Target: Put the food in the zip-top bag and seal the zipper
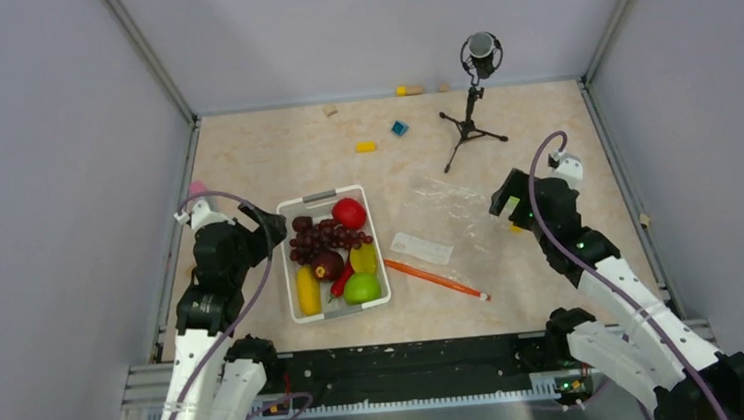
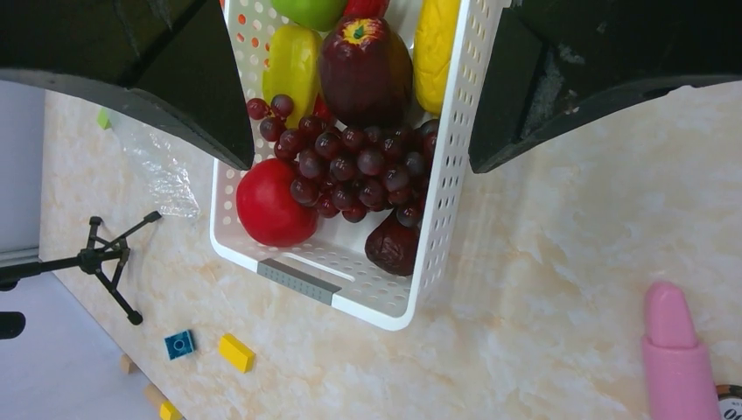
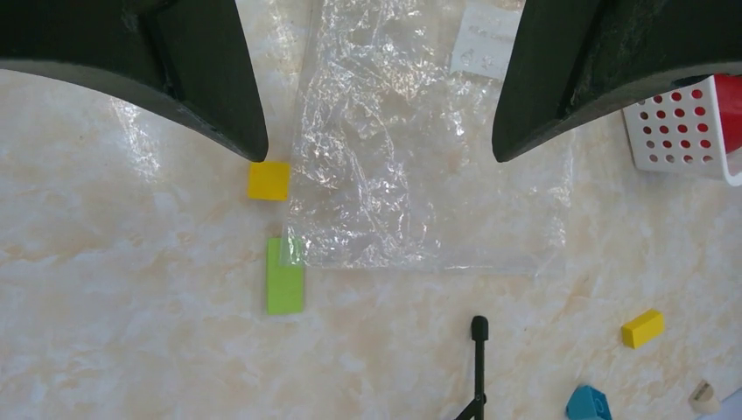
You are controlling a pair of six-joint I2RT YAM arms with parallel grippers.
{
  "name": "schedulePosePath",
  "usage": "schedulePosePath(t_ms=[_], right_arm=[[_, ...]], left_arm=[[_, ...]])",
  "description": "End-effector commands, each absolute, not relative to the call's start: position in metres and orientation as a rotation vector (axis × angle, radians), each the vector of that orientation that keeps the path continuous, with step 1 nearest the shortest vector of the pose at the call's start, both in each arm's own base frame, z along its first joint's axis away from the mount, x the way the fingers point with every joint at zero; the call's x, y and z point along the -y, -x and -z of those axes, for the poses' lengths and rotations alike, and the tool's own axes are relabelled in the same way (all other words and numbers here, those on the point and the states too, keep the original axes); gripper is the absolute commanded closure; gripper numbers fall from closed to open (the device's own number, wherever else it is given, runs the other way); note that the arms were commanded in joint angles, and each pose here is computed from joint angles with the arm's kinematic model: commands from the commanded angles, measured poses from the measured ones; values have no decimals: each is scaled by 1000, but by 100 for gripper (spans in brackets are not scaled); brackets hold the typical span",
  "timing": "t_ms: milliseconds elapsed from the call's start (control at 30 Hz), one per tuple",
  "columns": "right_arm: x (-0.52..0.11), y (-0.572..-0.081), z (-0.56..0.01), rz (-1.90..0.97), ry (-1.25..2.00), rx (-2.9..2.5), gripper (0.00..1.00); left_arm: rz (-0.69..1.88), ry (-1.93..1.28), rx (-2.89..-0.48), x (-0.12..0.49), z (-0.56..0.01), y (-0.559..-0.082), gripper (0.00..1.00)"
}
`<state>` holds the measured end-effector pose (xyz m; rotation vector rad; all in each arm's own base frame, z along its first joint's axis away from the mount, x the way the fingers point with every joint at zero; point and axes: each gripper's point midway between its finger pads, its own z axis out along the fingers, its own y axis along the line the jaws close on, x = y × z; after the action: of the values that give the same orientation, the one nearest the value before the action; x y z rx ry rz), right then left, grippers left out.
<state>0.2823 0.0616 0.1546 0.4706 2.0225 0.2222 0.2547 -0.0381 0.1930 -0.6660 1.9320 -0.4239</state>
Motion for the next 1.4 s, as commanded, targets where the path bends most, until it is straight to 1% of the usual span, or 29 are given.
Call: schedulePosePath(t_ms=[0,133,267,333,500,633,733,833,967,1367], right_arm=[[-74,-282,-172,-301,-379,-1975,1],[-99,-279,-182,-464,-254,-1915,1],[-138,-263,-190,-635,18,-1929,1],[-162,-252,-185,-632,161,-1972,1],[-208,-227,-146,-223,606,-2056,1],[-236,-207,-99,22,1030,-2076,1],[-245,-206,-74,148,1221,-2092,7],[-241,-214,-55,282,1265,-2112,10],[-237,-221,-46,354,1250,-2101,12],[-245,-223,-63,243,1154,-2054,22]], left_arm=[[465,628,-1908,44,-207,-258,2],[491,599,-1902,49,-206,-261,2],[567,538,-1895,62,-207,-266,2],[602,511,-1896,68,-207,-270,2],[619,459,-1933,76,-200,-274,2],[595,452,-1948,74,-194,-274,2],[592,445,-1953,74,-192,-273,2],[590,444,-1951,73,-192,-272,2],[596,438,-1947,74,-193,-270,2],[603,436,-1954,76,-190,-272,2]])
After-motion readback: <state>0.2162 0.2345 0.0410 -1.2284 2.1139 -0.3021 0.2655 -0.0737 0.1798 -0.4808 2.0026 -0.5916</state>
